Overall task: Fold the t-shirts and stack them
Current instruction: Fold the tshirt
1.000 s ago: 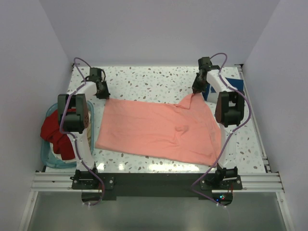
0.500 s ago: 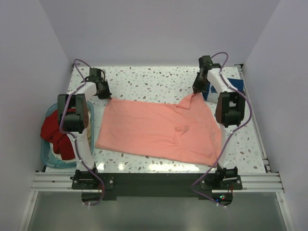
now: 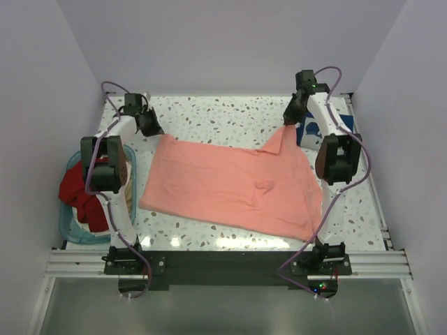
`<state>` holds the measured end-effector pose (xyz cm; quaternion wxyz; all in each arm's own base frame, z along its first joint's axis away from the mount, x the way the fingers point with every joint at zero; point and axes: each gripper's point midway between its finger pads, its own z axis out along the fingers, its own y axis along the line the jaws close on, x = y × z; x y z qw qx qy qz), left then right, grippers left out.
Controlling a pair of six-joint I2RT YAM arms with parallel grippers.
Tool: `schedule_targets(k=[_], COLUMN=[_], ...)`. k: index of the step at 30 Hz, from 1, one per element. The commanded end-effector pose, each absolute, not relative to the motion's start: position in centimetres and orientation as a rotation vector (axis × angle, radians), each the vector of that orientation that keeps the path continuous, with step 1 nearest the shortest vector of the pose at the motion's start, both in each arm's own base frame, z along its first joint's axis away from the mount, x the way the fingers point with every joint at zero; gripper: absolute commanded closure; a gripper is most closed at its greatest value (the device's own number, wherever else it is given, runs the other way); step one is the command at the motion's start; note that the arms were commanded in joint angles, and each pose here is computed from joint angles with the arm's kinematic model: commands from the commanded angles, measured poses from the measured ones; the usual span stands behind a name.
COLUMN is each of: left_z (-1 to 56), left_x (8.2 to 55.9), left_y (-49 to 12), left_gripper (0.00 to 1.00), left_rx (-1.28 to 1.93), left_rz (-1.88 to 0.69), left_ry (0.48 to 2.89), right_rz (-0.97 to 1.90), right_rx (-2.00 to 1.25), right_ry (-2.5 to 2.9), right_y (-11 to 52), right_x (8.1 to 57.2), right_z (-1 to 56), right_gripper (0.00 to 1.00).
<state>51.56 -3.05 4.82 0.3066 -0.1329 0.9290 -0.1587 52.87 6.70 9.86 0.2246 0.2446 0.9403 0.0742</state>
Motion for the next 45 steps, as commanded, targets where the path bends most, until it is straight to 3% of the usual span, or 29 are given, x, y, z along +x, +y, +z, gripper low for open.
schedule_targets(k=[1,6,16,30,45], left_z=[10.3,11.0,10.7,10.3,9.0], left_x=[53.9,52.4,48.6,42.9,38.7], left_y=[-2.7,-2.4,-1.5,1.2,3.0], left_gripper=[1.0,1.0,1.0,1.0,1.0], left_rx=[-0.334,-0.321,-0.303,-0.393,-0.441], left_rz=[-0.504,-0.516,-0.448,-0.218,-0.059], left_ry=[2.289,2.285,2.344,2.433,2.52], right_rz=[0.267,0.259,0.205,0.226,0.242], right_rx=[0.685,0.671,0.652,0.744,0.817], right_ry=[2.472,2.483,2.602,2.739,2.788], right_y=[6.4,6.2,5.3,5.5,5.8], right_x=[52.6,50.0,39.7,27.8,21.6], right_z=[16.9,19.0,20.4,18.8,17.2], right_gripper=[1.0,1.0,1.0,1.0,1.0])
